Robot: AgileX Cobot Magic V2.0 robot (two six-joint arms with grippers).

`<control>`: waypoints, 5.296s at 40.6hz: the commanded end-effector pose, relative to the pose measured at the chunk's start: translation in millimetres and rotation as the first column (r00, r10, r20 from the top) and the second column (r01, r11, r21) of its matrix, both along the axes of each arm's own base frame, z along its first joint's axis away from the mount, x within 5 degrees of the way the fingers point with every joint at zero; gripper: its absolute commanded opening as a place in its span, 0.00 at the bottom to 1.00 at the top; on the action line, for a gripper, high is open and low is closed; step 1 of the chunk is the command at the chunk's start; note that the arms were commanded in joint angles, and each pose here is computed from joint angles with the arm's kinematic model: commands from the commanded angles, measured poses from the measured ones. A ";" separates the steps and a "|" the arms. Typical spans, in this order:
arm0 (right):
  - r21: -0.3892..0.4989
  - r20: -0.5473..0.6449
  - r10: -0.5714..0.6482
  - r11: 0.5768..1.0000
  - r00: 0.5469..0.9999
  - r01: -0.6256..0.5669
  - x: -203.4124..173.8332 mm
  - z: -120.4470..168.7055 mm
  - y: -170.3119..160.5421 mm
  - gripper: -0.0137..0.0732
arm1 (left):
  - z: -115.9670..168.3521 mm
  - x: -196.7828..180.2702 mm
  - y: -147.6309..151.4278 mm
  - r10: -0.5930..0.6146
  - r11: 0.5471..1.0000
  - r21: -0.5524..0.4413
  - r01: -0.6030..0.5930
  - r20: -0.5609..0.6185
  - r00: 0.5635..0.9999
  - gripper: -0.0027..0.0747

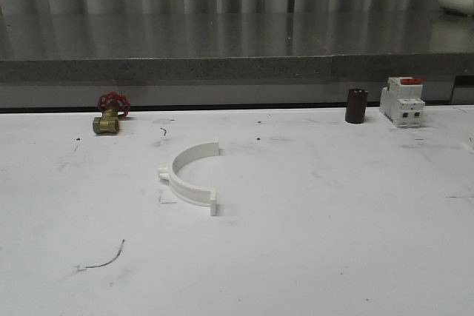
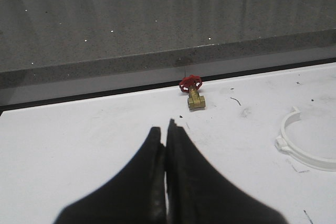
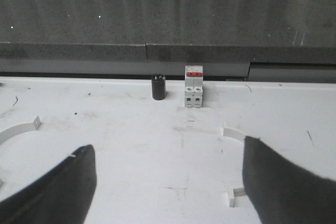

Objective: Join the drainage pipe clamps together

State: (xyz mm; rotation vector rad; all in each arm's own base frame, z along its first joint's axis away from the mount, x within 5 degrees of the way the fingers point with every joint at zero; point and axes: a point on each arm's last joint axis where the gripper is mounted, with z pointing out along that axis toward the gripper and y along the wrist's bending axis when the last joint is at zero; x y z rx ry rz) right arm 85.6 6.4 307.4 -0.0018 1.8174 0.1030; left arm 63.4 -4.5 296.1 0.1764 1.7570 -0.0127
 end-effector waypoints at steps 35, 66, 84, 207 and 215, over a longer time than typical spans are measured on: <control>-0.075 -0.652 -0.222 0.970 0.725 0.230 234.8 -11.7 -86.1 0.84 | 15.5 0.2 -1.9 -0.022 1.000 -0.013 0.023 0.094 0.995 0.01; -0.101 -0.899 -0.115 0.993 0.422 0.057 317.5 -96.7 -114.9 0.84 | 15.5 0.2 -1.9 -0.022 1.000 -0.013 0.023 0.094 0.995 0.01; -0.082 -0.917 -0.100 0.995 0.387 0.063 317.1 -112.3 -125.8 0.84 | 15.5 0.2 -1.9 -0.022 1.000 -0.013 0.023 0.094 0.995 0.01; 0.143 -0.832 0.103 0.989 0.545 0.031 307.7 -102.4 209.4 0.22 | 15.5 0.2 -1.9 -0.022 1.000 -0.013 0.023 0.094 0.995 0.01; 0.149 -0.827 0.104 0.988 0.553 0.038 308.9 -102.0 209.1 0.22 | 15.4 0.5 -1.9 -0.022 1.000 -0.013 0.023 0.092 0.996 0.01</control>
